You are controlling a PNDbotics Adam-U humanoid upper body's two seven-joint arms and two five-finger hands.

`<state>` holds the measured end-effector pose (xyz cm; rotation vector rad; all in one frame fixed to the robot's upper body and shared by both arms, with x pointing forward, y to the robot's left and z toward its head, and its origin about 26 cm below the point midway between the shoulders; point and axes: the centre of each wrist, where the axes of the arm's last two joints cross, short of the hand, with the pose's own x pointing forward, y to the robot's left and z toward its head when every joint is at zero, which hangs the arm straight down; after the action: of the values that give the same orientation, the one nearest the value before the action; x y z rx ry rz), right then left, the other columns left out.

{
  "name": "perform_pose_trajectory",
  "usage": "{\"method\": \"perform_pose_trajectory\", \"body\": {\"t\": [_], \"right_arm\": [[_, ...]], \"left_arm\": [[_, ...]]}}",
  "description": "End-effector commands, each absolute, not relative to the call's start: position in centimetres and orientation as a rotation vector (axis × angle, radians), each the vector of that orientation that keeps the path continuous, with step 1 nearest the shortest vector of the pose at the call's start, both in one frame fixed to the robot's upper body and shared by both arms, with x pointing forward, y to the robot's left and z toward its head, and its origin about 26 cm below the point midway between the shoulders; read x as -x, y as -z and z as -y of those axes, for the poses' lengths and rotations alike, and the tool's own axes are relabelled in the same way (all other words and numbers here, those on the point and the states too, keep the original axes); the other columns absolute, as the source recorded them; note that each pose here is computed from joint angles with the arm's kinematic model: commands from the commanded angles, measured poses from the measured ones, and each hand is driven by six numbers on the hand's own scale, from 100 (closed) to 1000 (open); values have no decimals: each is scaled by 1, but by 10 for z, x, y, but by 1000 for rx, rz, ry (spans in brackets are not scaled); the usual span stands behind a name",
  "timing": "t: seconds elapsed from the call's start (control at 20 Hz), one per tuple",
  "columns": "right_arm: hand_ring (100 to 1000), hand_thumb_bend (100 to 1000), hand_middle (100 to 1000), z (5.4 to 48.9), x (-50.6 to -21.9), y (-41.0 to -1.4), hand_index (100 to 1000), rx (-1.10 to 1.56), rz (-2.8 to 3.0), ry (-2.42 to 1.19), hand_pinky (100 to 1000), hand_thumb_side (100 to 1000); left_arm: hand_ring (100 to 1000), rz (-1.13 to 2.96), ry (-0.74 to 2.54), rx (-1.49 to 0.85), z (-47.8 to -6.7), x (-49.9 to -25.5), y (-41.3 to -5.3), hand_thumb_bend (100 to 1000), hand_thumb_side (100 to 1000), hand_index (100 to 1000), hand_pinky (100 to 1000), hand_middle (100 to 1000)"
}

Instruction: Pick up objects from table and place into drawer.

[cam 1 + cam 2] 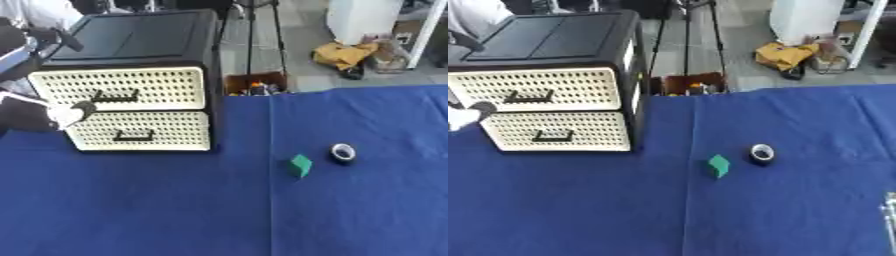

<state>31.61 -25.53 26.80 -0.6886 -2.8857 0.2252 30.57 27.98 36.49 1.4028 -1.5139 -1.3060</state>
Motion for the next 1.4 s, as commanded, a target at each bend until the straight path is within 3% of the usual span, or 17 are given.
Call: {"method": "perform_pose_trajectory", "body": {"t": [0.05,0.35,1.4], "right_arm": [[738,100,711,257,-312,-275,869,691,2912,-248,743,928],[739,100,709,256,-312,-274,867,683,2905,-264,744,928],[742,100,698,255,-312,-269,853,653,2883,-306,748,927]], "left_arm": [[100,1435,1327,-1438,-288,-308,-371,409,334,868,100,100],[100,1284,1380,-1391,-298,-327,-365,236,312,928,100,106],[100,1137,1423,-1228,-305,-379,-352,155,388,961,100,147]]}}
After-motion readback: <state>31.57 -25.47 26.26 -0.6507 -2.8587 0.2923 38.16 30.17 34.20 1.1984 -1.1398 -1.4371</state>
